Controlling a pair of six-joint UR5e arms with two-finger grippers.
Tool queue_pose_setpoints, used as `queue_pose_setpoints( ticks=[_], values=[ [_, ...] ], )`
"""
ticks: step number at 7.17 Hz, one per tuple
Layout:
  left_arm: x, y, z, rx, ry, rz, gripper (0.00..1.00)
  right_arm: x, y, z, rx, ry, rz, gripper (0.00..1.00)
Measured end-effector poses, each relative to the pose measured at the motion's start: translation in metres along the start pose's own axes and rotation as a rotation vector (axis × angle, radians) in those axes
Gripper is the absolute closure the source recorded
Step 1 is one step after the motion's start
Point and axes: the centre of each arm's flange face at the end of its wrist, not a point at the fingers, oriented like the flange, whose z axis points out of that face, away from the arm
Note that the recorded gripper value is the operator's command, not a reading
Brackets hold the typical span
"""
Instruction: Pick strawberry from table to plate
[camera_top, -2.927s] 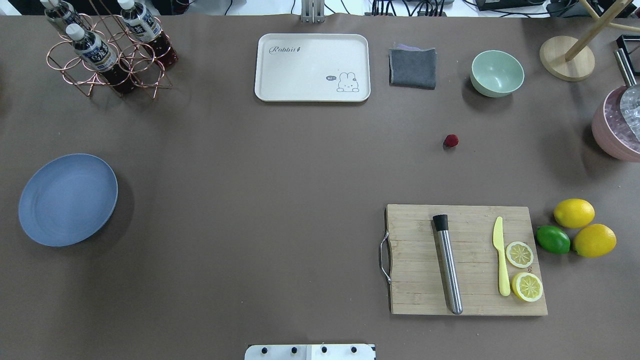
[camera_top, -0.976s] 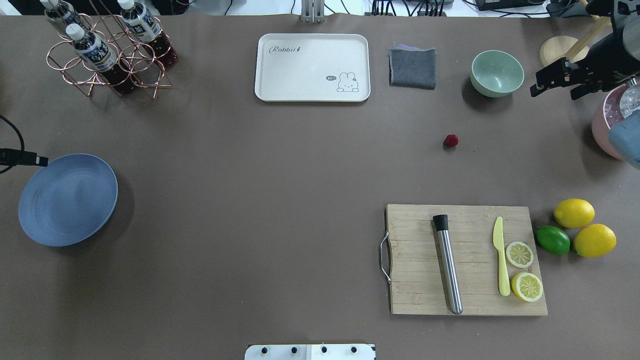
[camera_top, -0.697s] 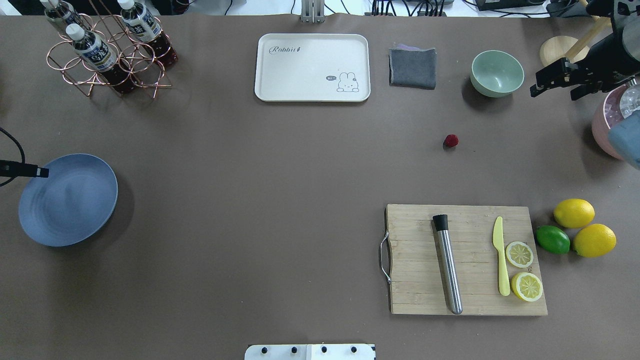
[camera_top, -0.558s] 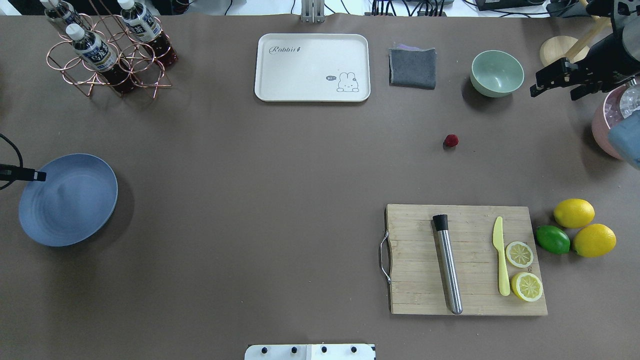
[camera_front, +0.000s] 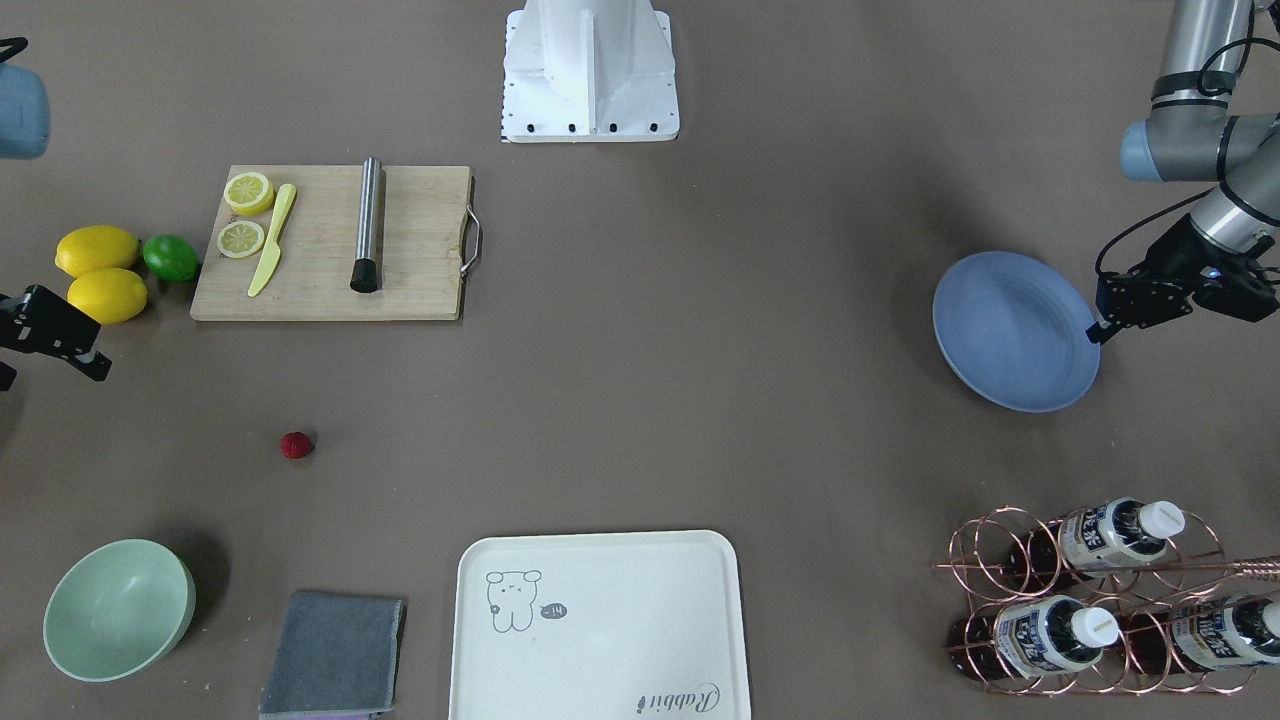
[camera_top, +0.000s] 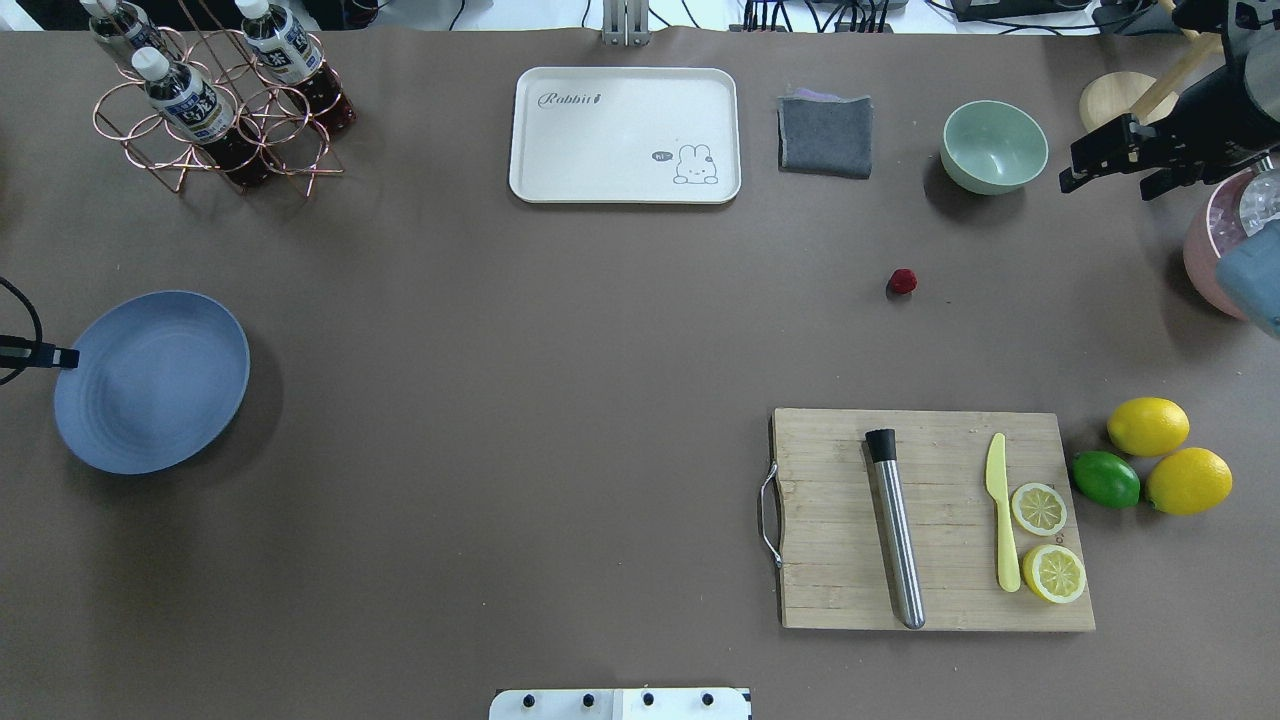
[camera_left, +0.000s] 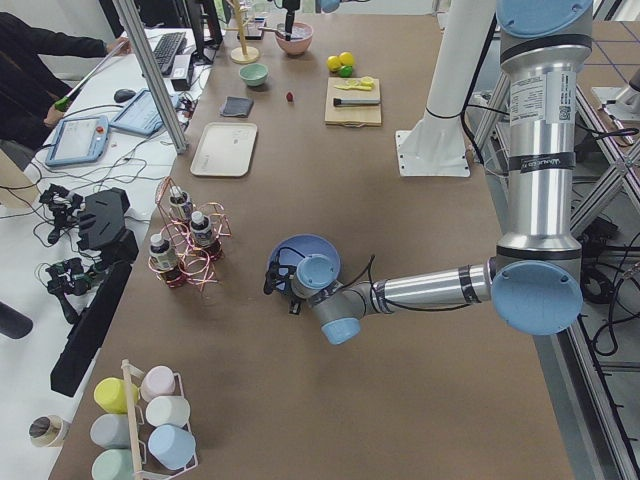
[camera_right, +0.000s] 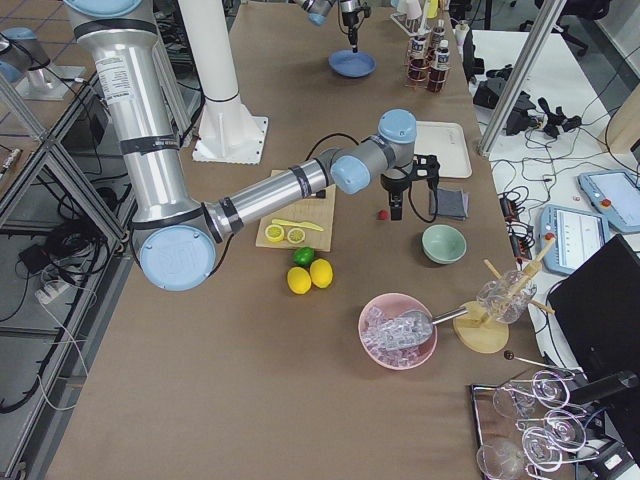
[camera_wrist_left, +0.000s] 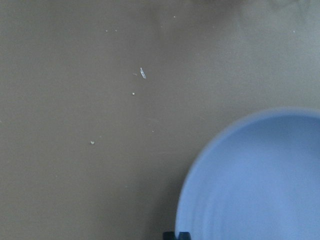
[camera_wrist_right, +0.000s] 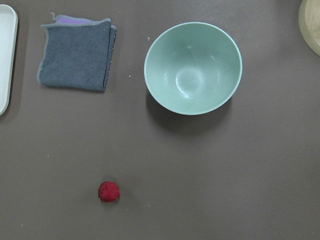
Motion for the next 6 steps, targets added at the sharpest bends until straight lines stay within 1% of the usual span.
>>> queue_pose_setpoints(
  ticks=[1, 3, 4, 5, 6],
  values=[
    [0.005, 0.002, -0.001, -0.027, 0.029, -0.002, 1.00, -0.001, -0.001, 0.000, 0.001, -0.001, -0.001, 0.00],
    [0.026, -0.002, -0.015, -0.082, 0.119, -0.046, 1.00, -0.004, -0.003, -0.002, 0.004, -0.003, -0.004, 0.00],
    [0.046, -0.013, -0.027, -0.089, 0.162, -0.090, 1.00, -0.005, -0.004, -0.002, 0.005, -0.004, -0.004, 0.00],
    [0.070, -0.030, -0.034, -0.084, 0.194, -0.134, 1.00, -0.007, -0.005, -0.002, 0.005, -0.004, -0.006, 0.00],
    [0.096, -0.054, -0.034, -0.071, 0.213, -0.165, 1.00, -0.009, -0.005, 0.000, 0.006, -0.003, -0.005, 0.00]
  ],
)
